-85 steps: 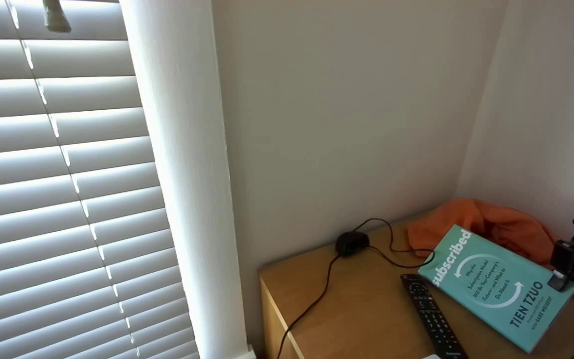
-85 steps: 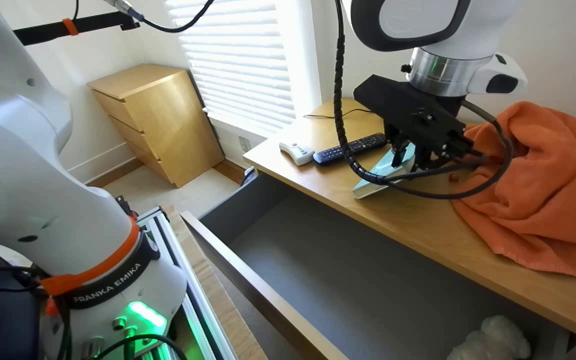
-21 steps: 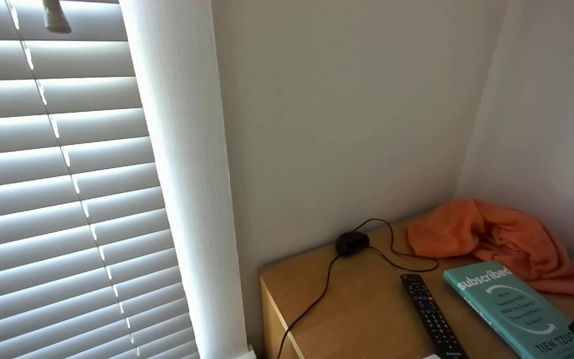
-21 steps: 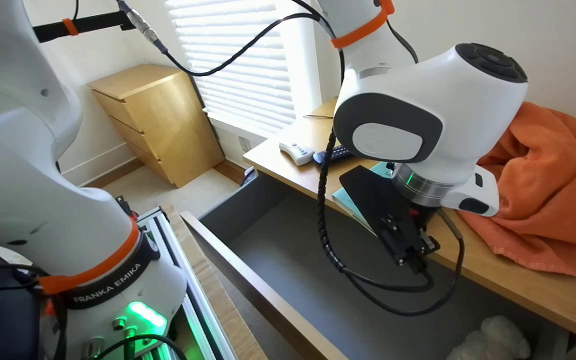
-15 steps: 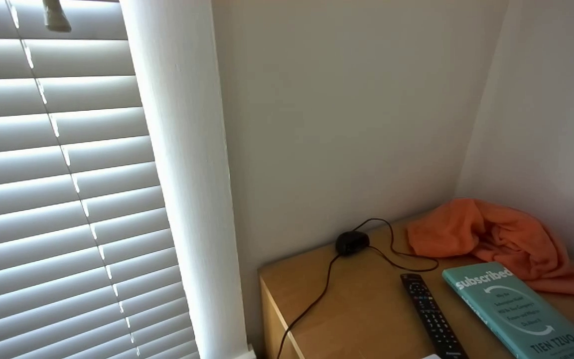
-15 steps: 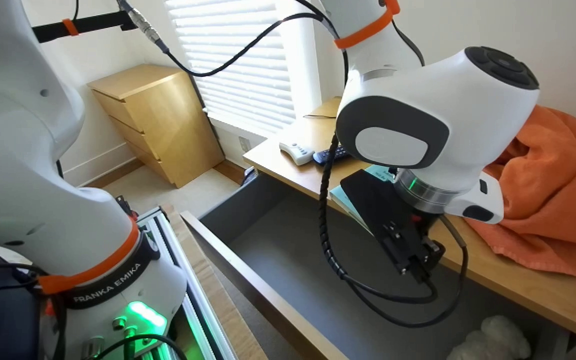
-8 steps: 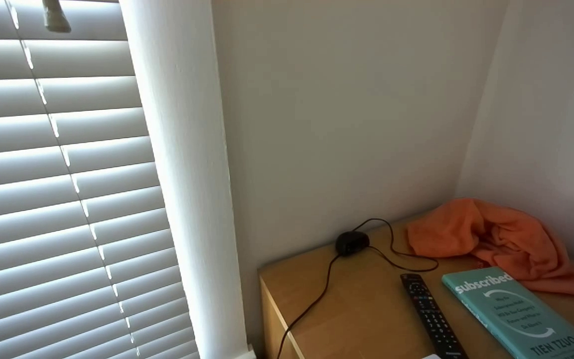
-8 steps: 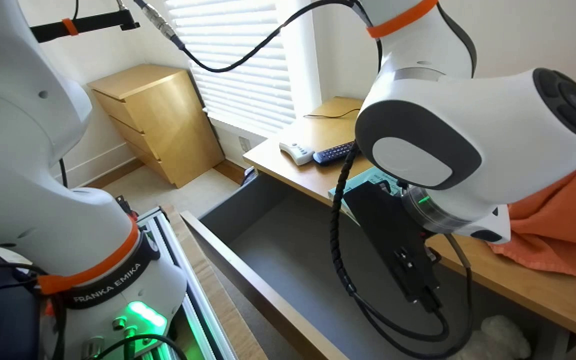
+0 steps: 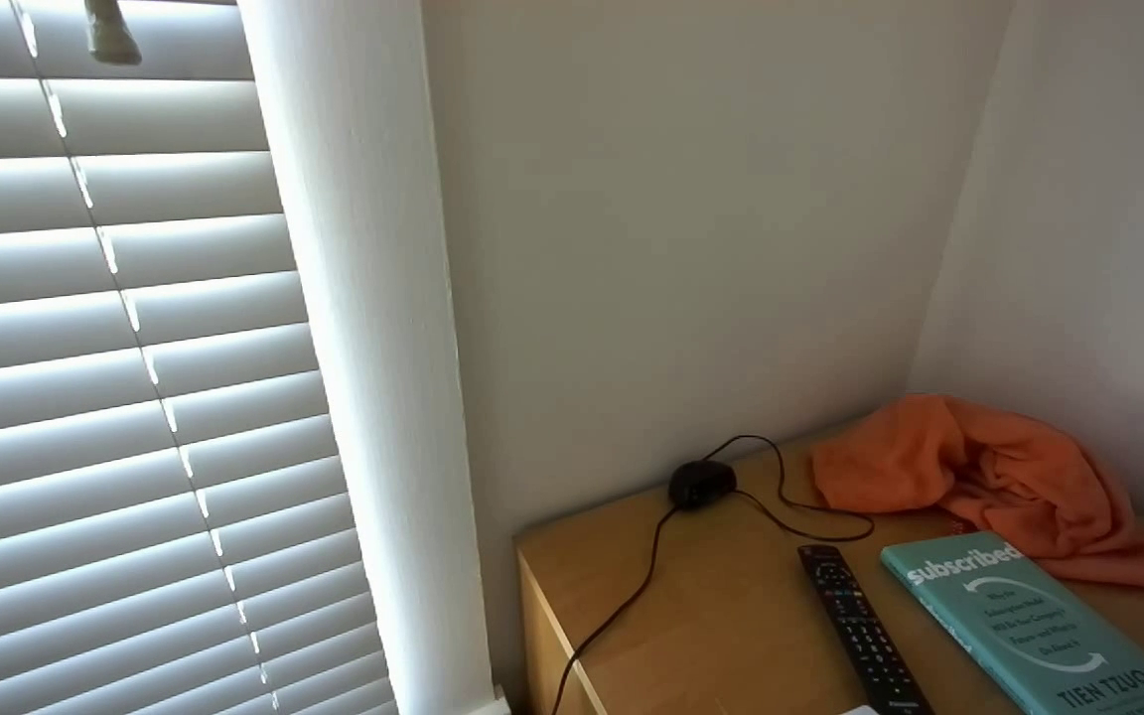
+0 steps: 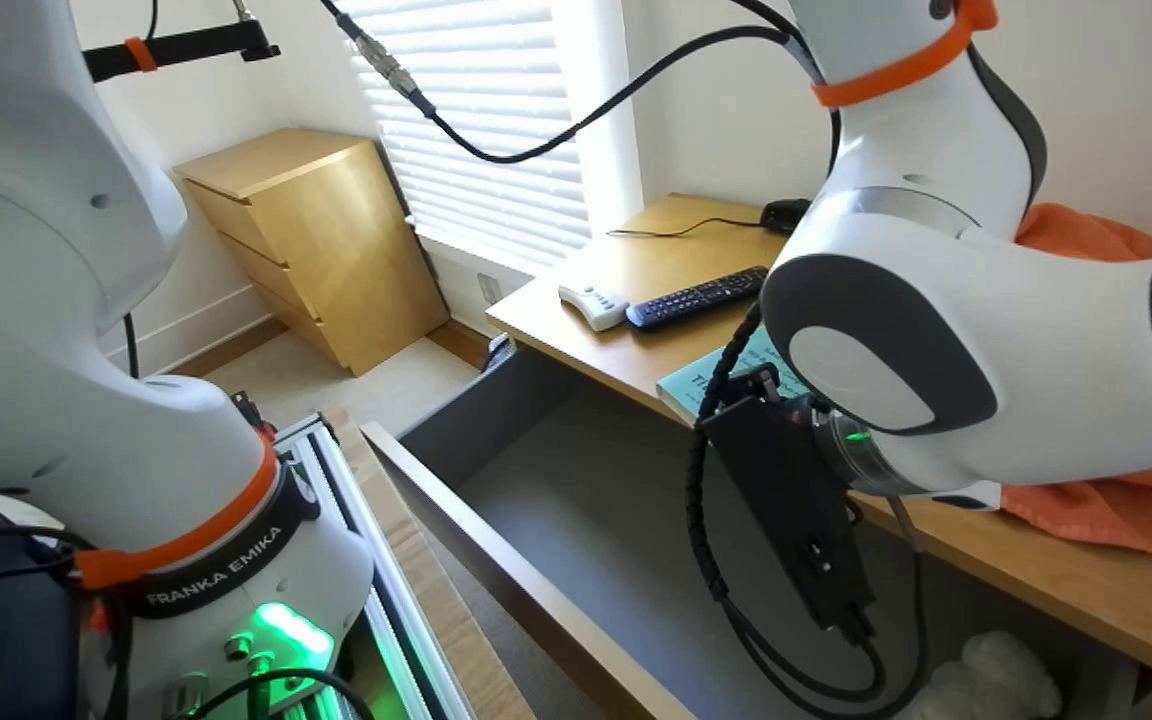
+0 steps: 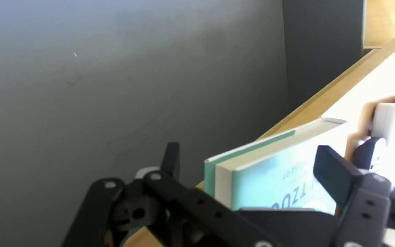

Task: Flip the light blue book on the cabinet top anticlockwise once

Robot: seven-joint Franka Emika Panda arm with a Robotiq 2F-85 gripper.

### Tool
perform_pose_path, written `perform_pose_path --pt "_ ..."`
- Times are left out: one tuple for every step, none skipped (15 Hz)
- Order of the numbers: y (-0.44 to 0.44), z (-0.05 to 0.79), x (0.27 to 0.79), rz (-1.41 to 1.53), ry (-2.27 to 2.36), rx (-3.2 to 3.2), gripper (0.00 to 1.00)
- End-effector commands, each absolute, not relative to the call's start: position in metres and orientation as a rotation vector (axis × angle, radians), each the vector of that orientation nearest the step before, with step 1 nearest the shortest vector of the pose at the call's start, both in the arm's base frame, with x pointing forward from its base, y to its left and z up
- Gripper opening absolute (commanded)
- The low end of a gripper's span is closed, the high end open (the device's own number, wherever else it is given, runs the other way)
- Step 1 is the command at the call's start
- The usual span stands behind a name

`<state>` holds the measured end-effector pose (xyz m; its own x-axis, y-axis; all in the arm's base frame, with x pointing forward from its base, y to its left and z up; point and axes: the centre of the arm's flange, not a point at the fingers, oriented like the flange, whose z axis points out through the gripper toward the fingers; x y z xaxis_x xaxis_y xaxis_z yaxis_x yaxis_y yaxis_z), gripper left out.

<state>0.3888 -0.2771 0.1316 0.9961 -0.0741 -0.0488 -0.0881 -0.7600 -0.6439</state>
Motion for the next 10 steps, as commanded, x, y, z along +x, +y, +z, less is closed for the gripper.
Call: perform_pose_path --pt "-0.294 0.108 0.392 0.004 0.091 -2.355 1.00" --pt "-0.296 0.104 0.393 0.000 0.088 -2.339 1.00" --pt "-0.299 0.102 0.393 -0.010 0.084 -2.313 1.00" --pt "-0.301 0.100 0.393 -0.018 0.080 -2.289 1.00" --pt "-0.303 0.099 0.394 -0.030 0.077 -2.260 0.98" --pt "-0.304 0.097 0.394 -0.041 0.075 -2.227 0.90" --pt "-0.306 0.097 0.394 -0.047 0.081 -2.203 0.76" --pt "-0.308 0.096 0.393 -0.059 0.080 -2.176 0.72" --pt "-0.310 0.096 0.393 -0.070 0.087 -2.152 0.64" --pt "-0.313 0.096 0.393 -0.077 0.098 -2.131 0.66"
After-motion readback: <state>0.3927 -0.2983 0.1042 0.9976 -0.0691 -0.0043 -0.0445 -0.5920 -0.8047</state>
